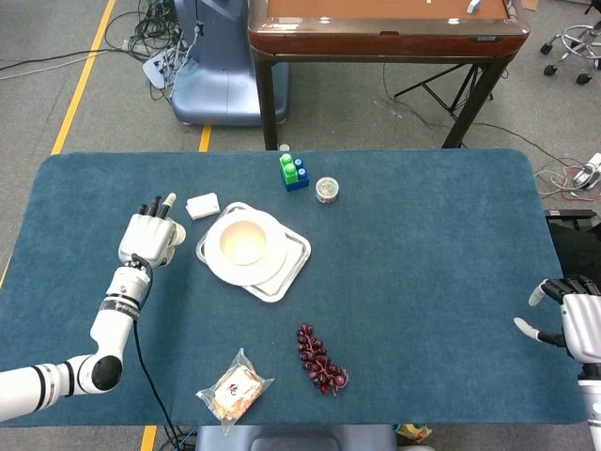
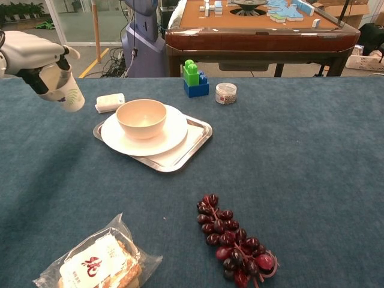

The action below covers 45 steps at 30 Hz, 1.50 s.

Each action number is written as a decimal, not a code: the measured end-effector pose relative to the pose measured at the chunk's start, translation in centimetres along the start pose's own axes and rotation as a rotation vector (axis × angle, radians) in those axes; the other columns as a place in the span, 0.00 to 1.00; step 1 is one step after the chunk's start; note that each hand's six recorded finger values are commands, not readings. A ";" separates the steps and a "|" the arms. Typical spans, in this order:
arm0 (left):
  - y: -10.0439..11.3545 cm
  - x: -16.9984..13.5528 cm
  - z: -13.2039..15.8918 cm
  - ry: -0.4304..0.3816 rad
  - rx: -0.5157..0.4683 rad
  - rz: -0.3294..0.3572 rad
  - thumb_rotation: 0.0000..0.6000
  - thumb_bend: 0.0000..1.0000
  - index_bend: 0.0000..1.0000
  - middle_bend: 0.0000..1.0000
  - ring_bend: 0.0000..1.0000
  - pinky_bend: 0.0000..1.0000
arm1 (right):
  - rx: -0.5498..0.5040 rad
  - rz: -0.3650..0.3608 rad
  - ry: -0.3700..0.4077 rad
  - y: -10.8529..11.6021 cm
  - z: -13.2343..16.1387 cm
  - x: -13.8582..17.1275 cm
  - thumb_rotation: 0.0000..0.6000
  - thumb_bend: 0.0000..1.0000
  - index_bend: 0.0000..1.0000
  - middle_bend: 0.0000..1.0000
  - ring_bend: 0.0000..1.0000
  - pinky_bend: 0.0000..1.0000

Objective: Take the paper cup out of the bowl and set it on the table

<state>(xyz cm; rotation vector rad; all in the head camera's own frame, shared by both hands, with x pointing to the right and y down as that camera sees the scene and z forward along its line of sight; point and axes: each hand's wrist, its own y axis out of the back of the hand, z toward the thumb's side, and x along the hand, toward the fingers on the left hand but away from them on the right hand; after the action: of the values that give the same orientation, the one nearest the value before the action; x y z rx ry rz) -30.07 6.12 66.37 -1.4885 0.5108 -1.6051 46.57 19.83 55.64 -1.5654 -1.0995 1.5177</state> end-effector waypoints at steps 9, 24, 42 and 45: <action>-3.0 -0.1 -1.7 0.032 -0.009 -0.093 1.00 0.35 0.60 0.04 0.00 0.17 | 0.000 0.006 -0.007 -0.1 -0.1 0.0 1.00 0.17 0.57 0.49 0.35 0.22; -5.4 0.1 -1.9 0.077 0.052 -0.223 1.00 0.35 0.58 0.04 0.00 0.17 | 0.002 0.011 -0.014 -0.2 -0.2 -0.1 1.00 0.17 0.57 0.49 0.35 0.22; -5.3 -0.6 -1.9 0.084 0.086 -0.218 1.00 0.34 0.28 0.04 0.00 0.17 | 0.003 0.013 -0.015 -0.1 -0.3 -0.1 1.00 0.17 0.57 0.49 0.35 0.22; -4.6 -1.2 -2.0 0.091 0.091 -0.208 1.00 0.34 0.18 0.04 0.00 0.17 | 0.005 0.014 -0.012 -0.2 -0.2 -0.1 1.00 0.17 0.57 0.49 0.35 0.22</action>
<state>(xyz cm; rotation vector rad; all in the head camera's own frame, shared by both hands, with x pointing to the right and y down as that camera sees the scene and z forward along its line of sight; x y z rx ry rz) -33.47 9.07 68.87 -1.4435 0.3372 -1.8394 46.71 19.85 55.86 -1.5653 -1.0927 1.5398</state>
